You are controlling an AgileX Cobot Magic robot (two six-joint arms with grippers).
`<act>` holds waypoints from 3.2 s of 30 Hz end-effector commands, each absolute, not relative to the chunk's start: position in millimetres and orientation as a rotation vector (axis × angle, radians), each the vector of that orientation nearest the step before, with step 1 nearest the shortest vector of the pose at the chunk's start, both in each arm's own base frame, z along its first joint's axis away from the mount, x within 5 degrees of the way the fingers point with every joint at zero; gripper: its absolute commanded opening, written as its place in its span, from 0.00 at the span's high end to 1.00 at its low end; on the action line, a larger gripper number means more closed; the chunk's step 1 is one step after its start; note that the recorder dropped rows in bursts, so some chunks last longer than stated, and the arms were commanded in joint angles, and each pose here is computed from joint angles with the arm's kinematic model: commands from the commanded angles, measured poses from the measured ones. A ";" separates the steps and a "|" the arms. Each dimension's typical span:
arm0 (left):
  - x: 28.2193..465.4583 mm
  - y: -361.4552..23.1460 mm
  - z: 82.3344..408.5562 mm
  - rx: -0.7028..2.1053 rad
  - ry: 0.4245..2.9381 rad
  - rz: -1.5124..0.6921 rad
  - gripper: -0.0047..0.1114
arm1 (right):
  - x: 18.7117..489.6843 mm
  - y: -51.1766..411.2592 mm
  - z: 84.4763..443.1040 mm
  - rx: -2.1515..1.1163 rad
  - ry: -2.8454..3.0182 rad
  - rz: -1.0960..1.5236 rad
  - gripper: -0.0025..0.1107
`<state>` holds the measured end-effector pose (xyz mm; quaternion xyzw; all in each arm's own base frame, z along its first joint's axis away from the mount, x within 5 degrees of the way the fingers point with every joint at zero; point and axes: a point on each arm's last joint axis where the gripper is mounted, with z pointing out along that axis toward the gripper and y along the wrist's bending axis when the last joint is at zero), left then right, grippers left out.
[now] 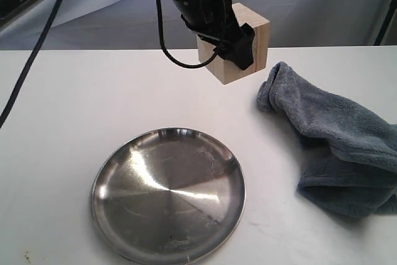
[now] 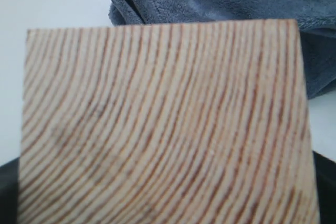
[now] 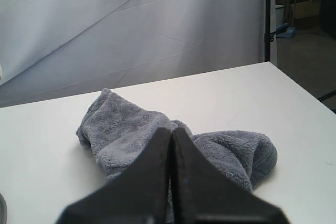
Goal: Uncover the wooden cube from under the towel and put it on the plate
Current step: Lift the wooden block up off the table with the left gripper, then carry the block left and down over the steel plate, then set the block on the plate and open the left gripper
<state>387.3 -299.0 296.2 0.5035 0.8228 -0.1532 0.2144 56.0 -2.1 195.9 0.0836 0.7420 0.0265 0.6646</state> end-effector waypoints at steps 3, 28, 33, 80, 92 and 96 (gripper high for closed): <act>384.2 -285.6 313.8 1.405 2.204 -0.529 0.93 | 55.9 -2.0 194.8 0.183 1.676 0.057 0.98; 288.1 -211.8 255.2 1.427 2.185 -0.353 0.93 | 55.9 -2.0 194.8 0.183 1.676 0.057 0.98; 278.5 -209.1 228.6 1.421 2.194 -0.403 0.93 | 55.9 -2.0 194.8 0.183 1.676 0.057 0.98; 251.7 -186.9 118.3 1.388 2.285 -0.355 0.81 | 55.9 -2.0 194.8 0.183 1.676 0.057 0.98; 251.8 -186.5 138.8 1.360 2.222 -0.345 0.06 | 55.9 -2.0 194.8 0.183 1.676 0.057 0.98; 250.0 -185.7 159.7 1.333 2.163 -0.346 0.06 | 55.9 -2.0 194.8 0.183 1.676 0.057 0.98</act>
